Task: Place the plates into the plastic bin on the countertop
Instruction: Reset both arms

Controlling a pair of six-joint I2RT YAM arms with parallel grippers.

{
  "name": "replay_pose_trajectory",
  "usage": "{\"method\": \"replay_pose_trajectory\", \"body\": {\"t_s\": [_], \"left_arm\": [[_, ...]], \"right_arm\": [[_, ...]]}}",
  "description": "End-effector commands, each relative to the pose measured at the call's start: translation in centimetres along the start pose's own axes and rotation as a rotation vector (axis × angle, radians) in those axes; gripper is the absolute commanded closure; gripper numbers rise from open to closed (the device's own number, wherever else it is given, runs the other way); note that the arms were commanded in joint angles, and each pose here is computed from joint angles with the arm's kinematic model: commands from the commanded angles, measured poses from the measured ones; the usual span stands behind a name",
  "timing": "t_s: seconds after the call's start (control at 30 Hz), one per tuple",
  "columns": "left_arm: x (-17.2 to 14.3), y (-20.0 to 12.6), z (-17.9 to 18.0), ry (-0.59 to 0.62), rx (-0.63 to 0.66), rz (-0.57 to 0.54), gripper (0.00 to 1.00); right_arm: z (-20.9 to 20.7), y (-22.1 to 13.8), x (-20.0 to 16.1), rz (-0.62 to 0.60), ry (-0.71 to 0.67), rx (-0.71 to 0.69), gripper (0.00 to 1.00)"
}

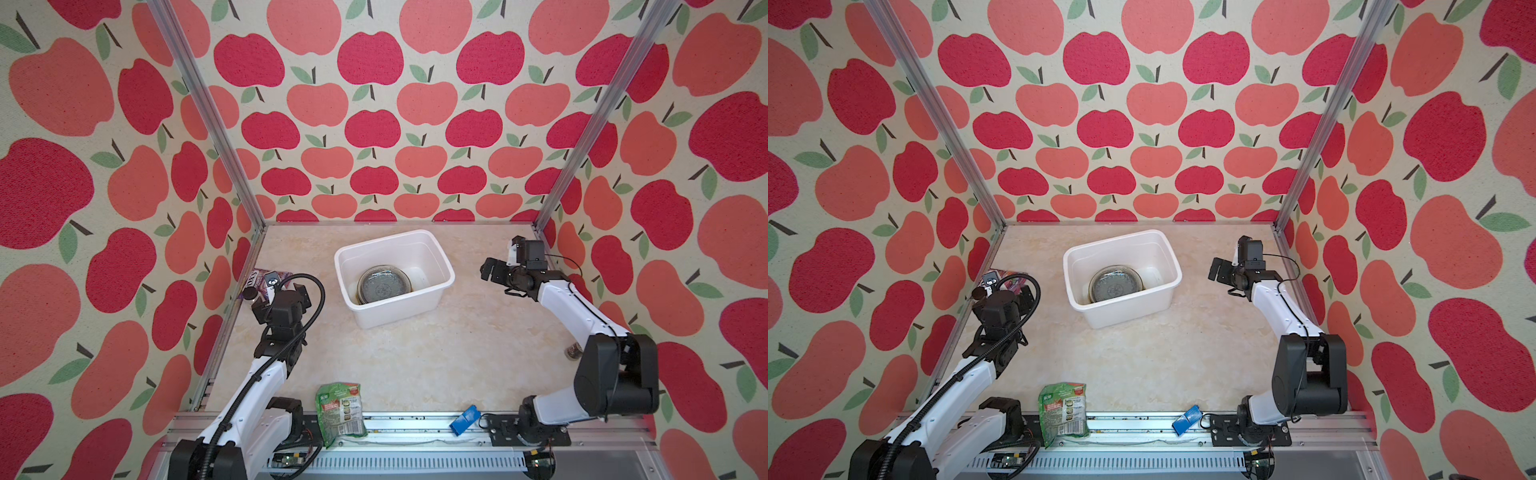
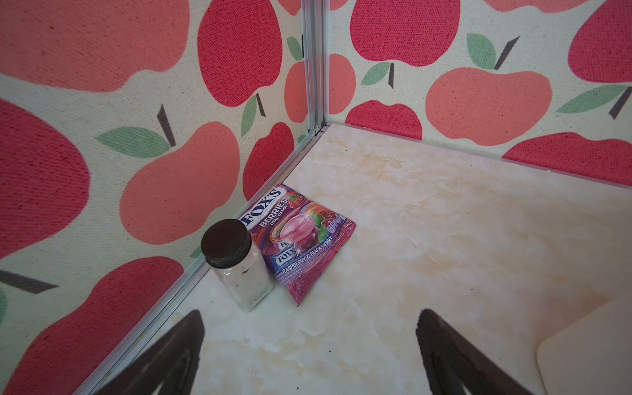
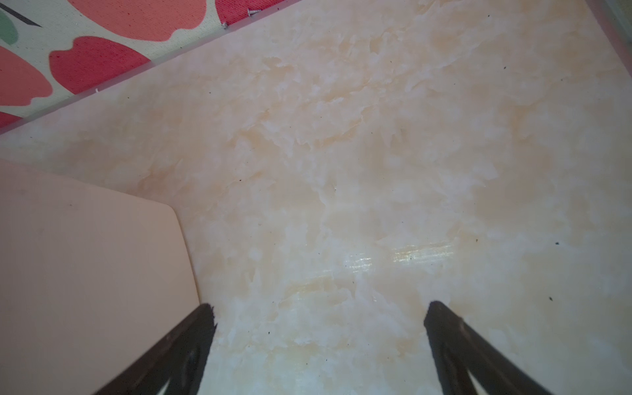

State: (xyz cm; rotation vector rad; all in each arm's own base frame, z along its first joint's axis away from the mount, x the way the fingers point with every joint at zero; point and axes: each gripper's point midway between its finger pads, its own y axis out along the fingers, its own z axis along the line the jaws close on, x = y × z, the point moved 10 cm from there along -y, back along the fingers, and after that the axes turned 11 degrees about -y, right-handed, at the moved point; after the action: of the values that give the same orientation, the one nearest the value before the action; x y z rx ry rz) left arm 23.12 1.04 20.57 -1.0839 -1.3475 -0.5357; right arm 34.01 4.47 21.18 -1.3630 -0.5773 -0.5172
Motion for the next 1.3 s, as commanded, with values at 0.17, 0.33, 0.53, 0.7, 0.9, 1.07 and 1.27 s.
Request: {"method": "replay_pose_trajectory", "body": {"t_s": [0.17,0.33,0.53,0.7,0.9,1.07,1.27], "left_arm": [[0.2,2.2,-1.2,0.032,-0.060,-0.071,0.01],[-0.9,3.4,-1.3,0.063,-0.093,-0.020,0.01],[-2.6,3.9,-1.0,0.086,-0.110,0.005,0.01],[-4.0,6.9,-0.5,0.091,-0.149,-0.030,0.01],[-6.4,8.9,0.3,-0.009,-0.255,0.028,0.01],[-7.4,7.1,1.6,-0.036,-0.257,-0.077,0.01],[-6.5,9.3,0.5,-0.014,-0.243,0.057,0.01]], "right_arm": [[1.3,0.2,0.6,-0.185,-0.133,-0.137,0.01],[2.3,-0.4,-0.4,-0.239,-0.277,-0.226,0.01],[1.8,-0.7,-2.8,-0.292,-0.274,-0.221,0.01],[1.5,-0.8,-3.8,-0.320,-0.285,-0.222,0.01],[0.8,0.0,-4.1,-0.331,-0.272,-0.255,0.01],[-1.2,-0.4,-4.1,-0.357,-0.254,-0.360,0.01],[-1.9,0.8,-4.3,-0.382,-0.352,-0.375,0.01]]}}
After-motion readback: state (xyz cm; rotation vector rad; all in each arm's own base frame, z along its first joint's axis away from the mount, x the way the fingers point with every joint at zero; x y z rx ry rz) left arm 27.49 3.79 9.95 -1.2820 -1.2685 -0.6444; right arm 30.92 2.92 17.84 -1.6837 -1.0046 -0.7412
